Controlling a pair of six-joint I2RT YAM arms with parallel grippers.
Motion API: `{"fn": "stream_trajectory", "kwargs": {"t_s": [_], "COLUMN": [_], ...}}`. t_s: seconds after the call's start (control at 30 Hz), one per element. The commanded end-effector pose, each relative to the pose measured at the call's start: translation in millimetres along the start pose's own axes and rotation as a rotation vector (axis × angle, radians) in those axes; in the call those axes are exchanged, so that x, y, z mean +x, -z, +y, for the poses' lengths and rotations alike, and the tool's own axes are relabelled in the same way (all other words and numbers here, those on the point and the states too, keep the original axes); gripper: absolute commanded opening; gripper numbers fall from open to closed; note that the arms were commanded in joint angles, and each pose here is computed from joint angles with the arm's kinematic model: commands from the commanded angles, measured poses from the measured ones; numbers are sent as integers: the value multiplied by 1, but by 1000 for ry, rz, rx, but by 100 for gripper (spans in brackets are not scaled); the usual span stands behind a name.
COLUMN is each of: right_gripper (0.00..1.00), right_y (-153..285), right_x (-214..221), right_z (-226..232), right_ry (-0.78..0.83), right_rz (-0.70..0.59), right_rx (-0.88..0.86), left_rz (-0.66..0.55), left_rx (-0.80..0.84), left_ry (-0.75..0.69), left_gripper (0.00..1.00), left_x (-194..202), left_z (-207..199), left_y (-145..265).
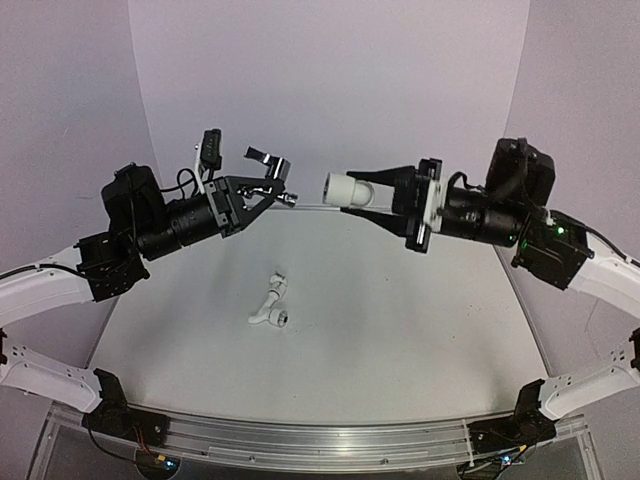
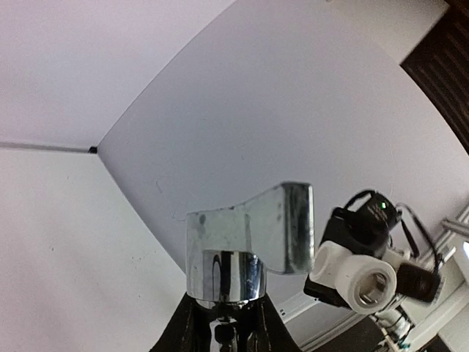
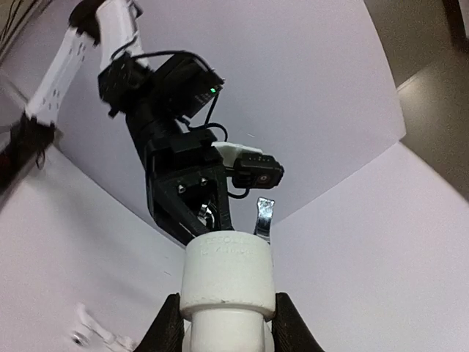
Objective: Install the water faucets
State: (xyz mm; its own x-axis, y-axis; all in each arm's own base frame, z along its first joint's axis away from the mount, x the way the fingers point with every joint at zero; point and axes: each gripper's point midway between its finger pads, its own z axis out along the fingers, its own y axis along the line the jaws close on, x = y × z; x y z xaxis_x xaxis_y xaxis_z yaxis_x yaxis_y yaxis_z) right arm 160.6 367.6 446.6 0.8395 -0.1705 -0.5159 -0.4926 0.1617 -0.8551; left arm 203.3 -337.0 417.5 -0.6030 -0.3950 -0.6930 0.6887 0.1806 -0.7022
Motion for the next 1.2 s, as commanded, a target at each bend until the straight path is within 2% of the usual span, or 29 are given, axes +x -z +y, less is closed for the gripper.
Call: {"fn": "stream_trajectory", "kwargs": {"t_s": [0.0,0.17,0.33,0.57,0.73,1.17], "right_gripper": [0,0,0,0,0,0], "right_y": [3,-5,-15,-21,-25,-30], "right_x": [21,44,56,59,59,69], "right_z": [15,19,12,2,2,18], "right_ry": [818,1073,1191,1271,1319,1402], "right_rz": [58,155,233,288,290,295], "right_rx": [92,128,225,321,326,308], "left_rz": [-113,-131,-105,-117,-89,-81], "left_rx": [-64,-18,-10,-8,28,36], "left_ry": [207,321,449,520,551,522], "left_gripper": [0,0,0,0,0,0], "left_x": [-24,-20,-8,-3,2,-1], "left_z": [4,5,14,22,18,-1], "left_y": [10,11,1,-3,-10,-4]}}
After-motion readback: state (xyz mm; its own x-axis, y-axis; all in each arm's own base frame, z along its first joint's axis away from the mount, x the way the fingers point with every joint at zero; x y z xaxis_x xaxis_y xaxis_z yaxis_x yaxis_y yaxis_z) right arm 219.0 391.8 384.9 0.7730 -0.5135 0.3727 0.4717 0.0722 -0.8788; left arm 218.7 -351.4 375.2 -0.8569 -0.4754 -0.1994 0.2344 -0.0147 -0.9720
